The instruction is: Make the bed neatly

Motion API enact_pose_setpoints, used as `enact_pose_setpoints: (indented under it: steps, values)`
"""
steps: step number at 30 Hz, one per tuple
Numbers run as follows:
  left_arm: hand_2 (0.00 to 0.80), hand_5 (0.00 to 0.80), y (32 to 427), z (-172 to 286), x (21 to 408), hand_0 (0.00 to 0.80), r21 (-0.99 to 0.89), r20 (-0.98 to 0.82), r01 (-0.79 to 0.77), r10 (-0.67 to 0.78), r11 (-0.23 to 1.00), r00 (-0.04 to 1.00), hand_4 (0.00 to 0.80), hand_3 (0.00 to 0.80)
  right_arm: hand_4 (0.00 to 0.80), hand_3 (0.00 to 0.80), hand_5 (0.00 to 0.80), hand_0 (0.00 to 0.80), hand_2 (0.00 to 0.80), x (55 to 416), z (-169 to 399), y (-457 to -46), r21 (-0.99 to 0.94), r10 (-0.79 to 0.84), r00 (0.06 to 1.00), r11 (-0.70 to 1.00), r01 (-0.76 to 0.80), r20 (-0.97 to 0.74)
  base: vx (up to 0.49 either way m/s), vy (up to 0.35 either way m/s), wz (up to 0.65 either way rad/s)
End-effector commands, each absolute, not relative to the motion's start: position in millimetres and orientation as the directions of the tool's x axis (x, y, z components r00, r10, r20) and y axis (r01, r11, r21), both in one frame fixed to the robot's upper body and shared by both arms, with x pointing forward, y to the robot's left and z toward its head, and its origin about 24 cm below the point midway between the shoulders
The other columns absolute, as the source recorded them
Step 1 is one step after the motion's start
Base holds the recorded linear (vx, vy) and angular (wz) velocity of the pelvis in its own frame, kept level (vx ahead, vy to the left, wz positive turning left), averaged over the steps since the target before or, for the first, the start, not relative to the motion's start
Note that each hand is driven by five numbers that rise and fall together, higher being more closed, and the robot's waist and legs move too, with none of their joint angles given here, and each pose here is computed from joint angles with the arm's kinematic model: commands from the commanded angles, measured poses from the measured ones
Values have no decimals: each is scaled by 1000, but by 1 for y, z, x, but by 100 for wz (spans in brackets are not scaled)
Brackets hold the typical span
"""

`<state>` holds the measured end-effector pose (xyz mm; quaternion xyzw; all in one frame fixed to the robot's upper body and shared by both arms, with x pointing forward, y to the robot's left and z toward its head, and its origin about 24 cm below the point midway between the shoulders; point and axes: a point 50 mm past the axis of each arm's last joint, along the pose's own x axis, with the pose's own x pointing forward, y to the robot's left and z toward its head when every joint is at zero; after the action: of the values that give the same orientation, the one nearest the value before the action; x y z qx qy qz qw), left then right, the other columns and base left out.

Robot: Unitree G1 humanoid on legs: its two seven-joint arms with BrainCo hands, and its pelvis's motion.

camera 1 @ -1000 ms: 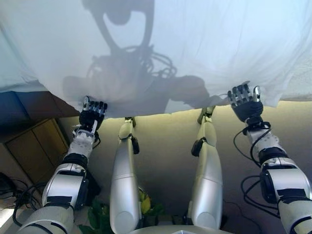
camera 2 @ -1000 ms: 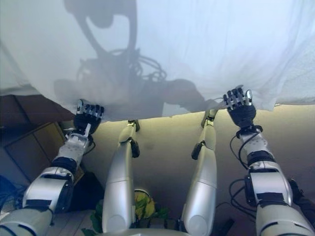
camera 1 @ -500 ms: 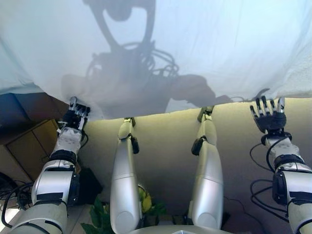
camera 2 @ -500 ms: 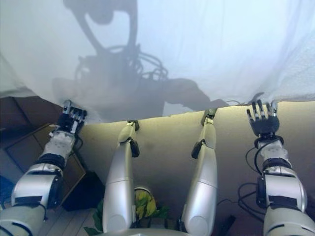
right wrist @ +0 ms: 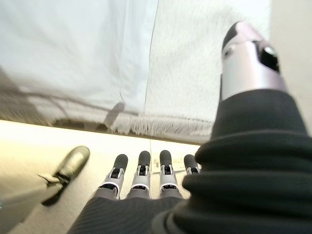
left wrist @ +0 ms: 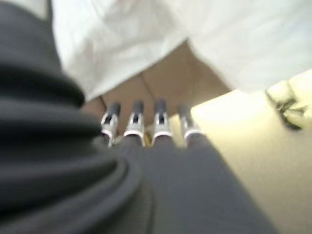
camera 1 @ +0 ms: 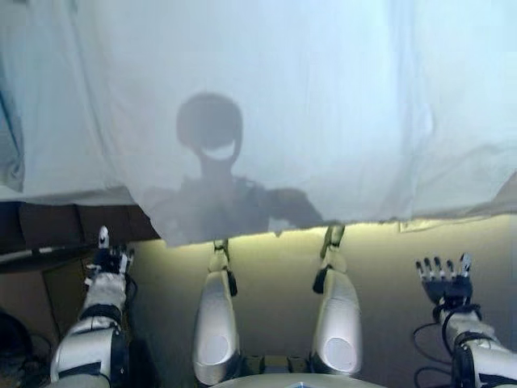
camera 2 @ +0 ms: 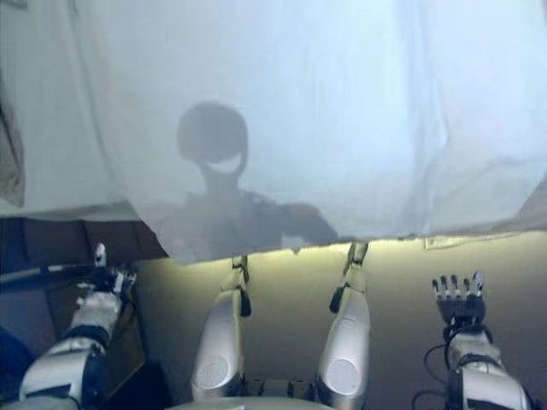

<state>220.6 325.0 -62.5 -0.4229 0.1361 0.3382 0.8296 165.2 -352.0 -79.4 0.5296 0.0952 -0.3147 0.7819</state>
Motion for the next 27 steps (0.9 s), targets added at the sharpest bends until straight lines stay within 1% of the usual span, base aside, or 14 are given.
enact_pose_setpoints:
  steps: [1,3,5,7,11,14,15,18,19,21,23,25,27]
  values:
    - [0,0,324,-61,208,0,-569,-404,-623,477,537,781,0,0,0,0,0,0,0,144,-87,-350,683,-431,760,356,638,-486,200,-115,-4]
    - [0,0,305,-67,202,0,-565,-385,-587,444,580,809,0,0,0,0,0,0,0,145,-89,-340,616,-416,773,469,633,-478,197,-99,-10]
    - [0,0,293,-66,199,0,-545,-371,-556,415,627,831,0,0,0,0,0,0,0,148,-90,-324,626,-387,798,495,603,-462,185,-82,-13]
    - [0,0,284,-61,200,0,-493,-344,-503,372,710,862,0,0,0,0,0,0,0,144,-93,-305,642,-370,813,499,583,-450,191,-96,-12]
    - [0,0,264,-53,205,0,-474,-298,-384,267,792,917,0,0,0,0,0,0,0,142,-93,-282,631,-355,824,531,566,-441,134,-79,-1]
    - [0,0,247,-56,206,0,-430,-317,-319,190,845,929,0,0,0,0,0,0,0,151,-88,-267,557,-356,823,610,564,-444,74,-56,1]
    - [0,0,241,-57,209,0,-408,-328,-312,181,858,927,0,0,0,0,0,0,0,157,-87,-261,516,-349,822,649,558,-450,66,-30,2]
    - [0,0,223,-63,215,0,-456,-369,-301,130,837,920,0,0,0,0,0,0,0,172,-87,-242,492,-296,822,685,538,-487,101,-17,1]
    - [0,0,218,-64,216,0,-463,-369,-281,105,840,924,0,0,0,0,0,0,0,173,-88,-236,487,-276,824,697,526,-495,119,-21,-1]
    - [0,0,209,-63,215,0,-403,-358,-224,73,887,931,0,0,0,0,0,0,0,175,-90,-224,437,-234,830,761,481,-507,79,-19,-3]
    - [0,0,205,-62,214,0,-364,-360,-178,38,914,932,0,0,0,0,0,0,0,172,-92,-216,430,-176,836,792,435,-520,67,-20,-2]
    - [0,0,204,-67,208,0,-380,-391,-141,-20,914,920,0,0,0,0,0,0,0,168,-96,-210,439,-130,834,801,407,-537,66,-21,0]
    - [0,0,204,-69,205,0,-378,-403,-137,-29,916,915,0,0,0,0,0,0,0,166,-97,-210,439,-120,831,803,403,-543,49,-14,0]
